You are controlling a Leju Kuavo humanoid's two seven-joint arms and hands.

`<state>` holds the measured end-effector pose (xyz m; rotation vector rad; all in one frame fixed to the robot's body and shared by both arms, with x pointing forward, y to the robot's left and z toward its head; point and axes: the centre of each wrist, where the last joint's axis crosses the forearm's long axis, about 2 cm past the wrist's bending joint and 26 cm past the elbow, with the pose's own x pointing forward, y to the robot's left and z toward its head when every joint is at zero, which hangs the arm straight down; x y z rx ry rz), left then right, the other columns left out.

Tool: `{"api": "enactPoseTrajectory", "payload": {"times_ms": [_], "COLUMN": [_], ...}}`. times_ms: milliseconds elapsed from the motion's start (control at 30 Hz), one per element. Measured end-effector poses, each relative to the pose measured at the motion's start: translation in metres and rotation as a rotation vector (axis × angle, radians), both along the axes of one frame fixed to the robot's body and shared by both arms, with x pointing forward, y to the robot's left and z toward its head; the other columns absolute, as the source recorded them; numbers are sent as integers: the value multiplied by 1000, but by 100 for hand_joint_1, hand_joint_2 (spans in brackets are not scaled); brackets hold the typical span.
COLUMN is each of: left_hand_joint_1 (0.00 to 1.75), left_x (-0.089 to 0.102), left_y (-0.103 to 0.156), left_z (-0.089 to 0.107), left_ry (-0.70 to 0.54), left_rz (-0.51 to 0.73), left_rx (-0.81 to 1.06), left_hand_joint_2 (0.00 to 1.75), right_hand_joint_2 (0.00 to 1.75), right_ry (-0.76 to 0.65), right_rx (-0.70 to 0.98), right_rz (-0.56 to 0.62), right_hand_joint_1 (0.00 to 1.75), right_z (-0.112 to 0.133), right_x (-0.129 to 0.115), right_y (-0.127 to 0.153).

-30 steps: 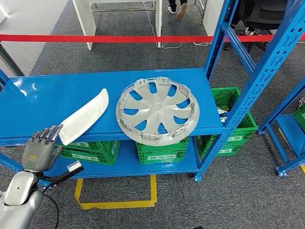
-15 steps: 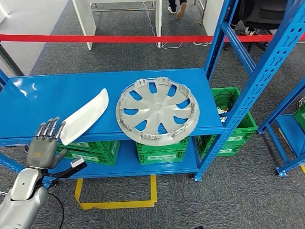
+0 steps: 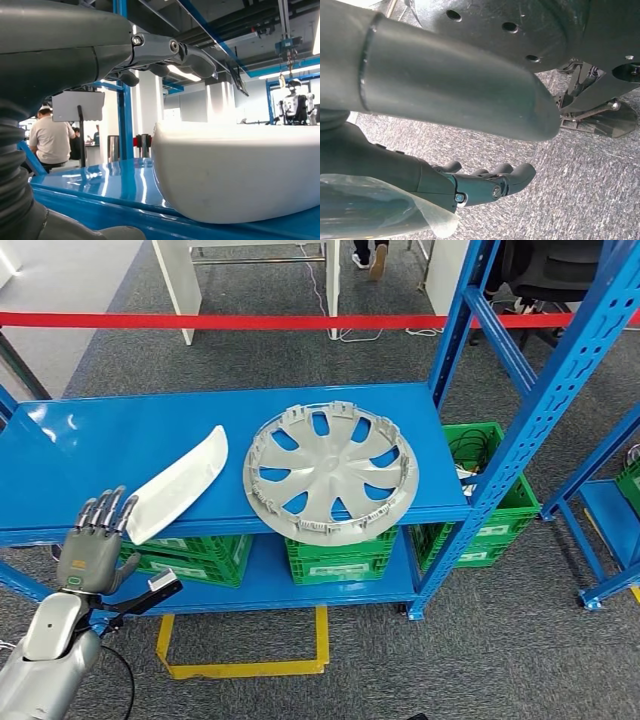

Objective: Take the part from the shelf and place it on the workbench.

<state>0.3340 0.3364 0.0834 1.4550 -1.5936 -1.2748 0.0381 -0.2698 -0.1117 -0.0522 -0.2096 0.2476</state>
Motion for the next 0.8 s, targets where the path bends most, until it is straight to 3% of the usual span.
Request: {"api": "enactPoseTrajectory", "payload": {"times_ms": [500,800], "left_hand_joint_1": [0,0], "left_x": [2,3], "left_y": [12,15], "left_z": [0,1], "left_ry": [8,15], "left_rz": [32,-50], "left_rx": [10,89], "left_hand_joint_2": [175,175], "right_hand_joint_2": [0,0], "right_ry": [0,1], "right_rx": [-5,-1], "right_rz": [5,27], "right_hand_joint_1": [0,0], "right_z": [0,0], "right_x": [0,0], "right_y": [-1,-5]}}
